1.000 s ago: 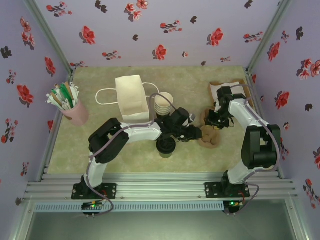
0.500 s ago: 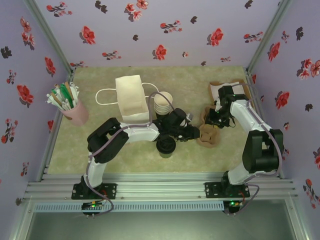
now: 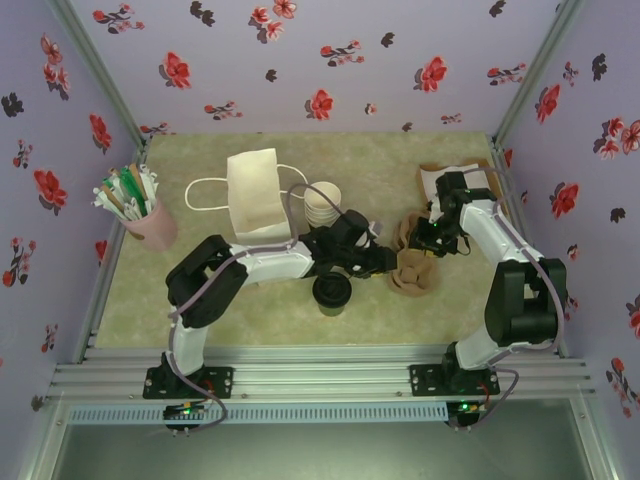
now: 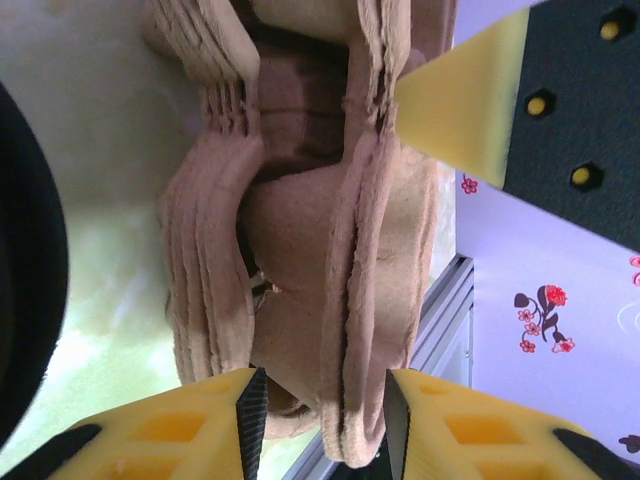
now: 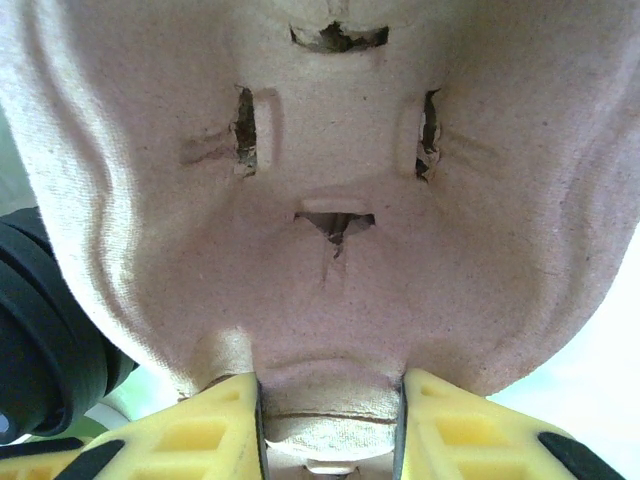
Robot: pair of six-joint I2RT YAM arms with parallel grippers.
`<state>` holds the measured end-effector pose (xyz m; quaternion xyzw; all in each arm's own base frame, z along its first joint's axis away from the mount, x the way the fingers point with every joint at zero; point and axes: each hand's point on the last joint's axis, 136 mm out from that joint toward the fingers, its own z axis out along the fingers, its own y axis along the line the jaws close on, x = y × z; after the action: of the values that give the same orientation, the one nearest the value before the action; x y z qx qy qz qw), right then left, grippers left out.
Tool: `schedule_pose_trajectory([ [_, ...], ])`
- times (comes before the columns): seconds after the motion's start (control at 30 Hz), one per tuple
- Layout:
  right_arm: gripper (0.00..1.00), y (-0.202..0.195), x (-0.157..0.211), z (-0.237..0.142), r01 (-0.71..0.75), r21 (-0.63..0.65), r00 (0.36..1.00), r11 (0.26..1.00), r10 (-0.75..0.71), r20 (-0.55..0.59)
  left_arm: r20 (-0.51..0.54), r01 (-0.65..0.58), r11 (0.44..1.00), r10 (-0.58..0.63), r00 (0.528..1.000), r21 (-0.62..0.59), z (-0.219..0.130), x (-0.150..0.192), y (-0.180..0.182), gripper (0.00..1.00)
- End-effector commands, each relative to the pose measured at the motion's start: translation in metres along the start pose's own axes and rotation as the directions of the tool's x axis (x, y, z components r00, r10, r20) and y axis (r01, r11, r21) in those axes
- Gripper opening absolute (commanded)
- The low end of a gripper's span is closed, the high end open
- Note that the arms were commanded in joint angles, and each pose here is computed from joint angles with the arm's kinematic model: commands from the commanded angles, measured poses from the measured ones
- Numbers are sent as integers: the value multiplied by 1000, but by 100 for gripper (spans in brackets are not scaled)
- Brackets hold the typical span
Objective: Pack the takeout coffee
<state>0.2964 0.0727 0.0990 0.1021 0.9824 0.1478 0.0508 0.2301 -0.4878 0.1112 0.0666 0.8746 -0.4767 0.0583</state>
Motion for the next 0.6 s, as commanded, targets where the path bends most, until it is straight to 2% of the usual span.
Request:
schedule_pose_trajectory([
  [0.0, 33, -1, 9, 3, -10, -3, 999, 1000, 10, -36, 36, -28, 1000, 28, 999, 8, -11, -11, -14, 38],
  [0.17, 33, -1, 8, 3, -10, -2, 999, 1000, 10, -33, 36, -19, 1000, 19, 999, 6, -9, -10, -9, 27],
  [0.57, 33, -1, 8, 2, -10, -2, 999, 1000, 10, -31, 41, -17, 1000, 17, 999, 1, -10, -8, -8, 16],
])
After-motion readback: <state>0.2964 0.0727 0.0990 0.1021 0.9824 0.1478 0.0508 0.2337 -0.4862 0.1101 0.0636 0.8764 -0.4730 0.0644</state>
